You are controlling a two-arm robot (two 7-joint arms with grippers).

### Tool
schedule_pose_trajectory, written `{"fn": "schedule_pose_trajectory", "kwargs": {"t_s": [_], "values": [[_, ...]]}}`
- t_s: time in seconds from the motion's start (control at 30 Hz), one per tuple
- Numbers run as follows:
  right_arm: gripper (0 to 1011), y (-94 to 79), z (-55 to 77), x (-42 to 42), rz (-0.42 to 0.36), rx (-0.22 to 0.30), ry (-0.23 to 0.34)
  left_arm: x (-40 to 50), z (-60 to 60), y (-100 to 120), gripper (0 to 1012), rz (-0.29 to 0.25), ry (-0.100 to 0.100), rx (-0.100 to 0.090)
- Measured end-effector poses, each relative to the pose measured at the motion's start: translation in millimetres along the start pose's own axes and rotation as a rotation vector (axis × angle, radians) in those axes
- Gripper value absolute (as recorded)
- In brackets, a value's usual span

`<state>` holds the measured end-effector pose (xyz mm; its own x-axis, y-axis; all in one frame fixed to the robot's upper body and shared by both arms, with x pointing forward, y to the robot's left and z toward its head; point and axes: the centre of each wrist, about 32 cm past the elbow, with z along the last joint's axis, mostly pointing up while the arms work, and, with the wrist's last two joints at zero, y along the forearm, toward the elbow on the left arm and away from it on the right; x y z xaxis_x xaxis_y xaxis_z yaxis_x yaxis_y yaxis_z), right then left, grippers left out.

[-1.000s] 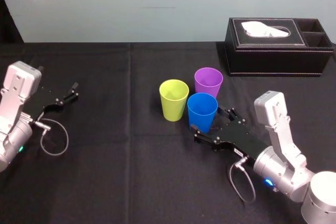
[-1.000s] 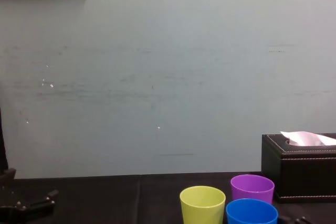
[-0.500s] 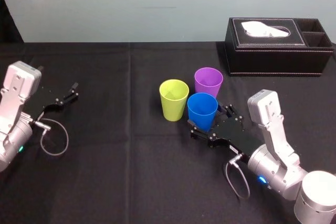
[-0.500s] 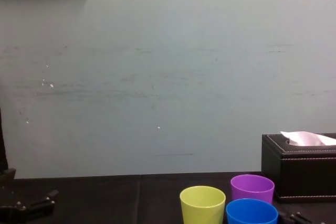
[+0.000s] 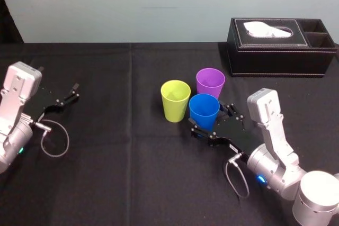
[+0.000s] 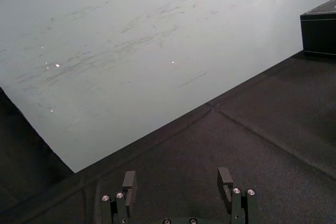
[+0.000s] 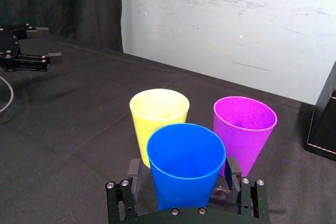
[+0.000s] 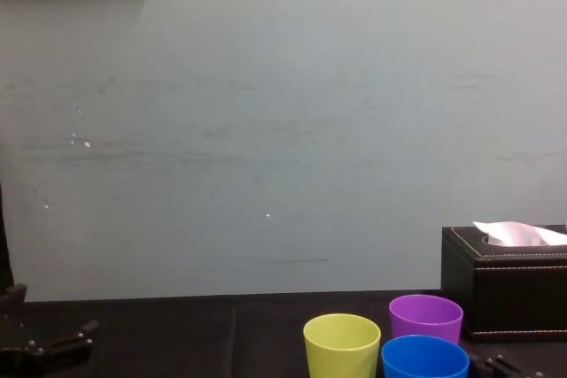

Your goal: Stack the three plastic cups sequentially using one hand.

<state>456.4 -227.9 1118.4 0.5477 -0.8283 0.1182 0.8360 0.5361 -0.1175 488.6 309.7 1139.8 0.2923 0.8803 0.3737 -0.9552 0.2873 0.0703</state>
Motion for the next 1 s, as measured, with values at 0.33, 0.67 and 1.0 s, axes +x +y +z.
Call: {"fn": "schedule_pose_trajectory", "kwargs": {"t_s": [0.33, 0.67, 1.0], "values": [[1004, 3.7, -0.2, -3.7, 0.003, -0.009, 0.008, 0.0, 0.0, 0.0, 1011, 0.000, 0.000, 0.000], [1004, 6.5, 1.0, -3.9, -0.010, -0.008, 0.023, 0.0, 0.0, 0.0, 1011, 0.000, 0.000, 0.000], [1004, 8.9, 0.9, -3.9, -0.018, -0.005, 0.025, 0.0, 0.0, 0.0, 1011, 0.000, 0.000, 0.000]]}}
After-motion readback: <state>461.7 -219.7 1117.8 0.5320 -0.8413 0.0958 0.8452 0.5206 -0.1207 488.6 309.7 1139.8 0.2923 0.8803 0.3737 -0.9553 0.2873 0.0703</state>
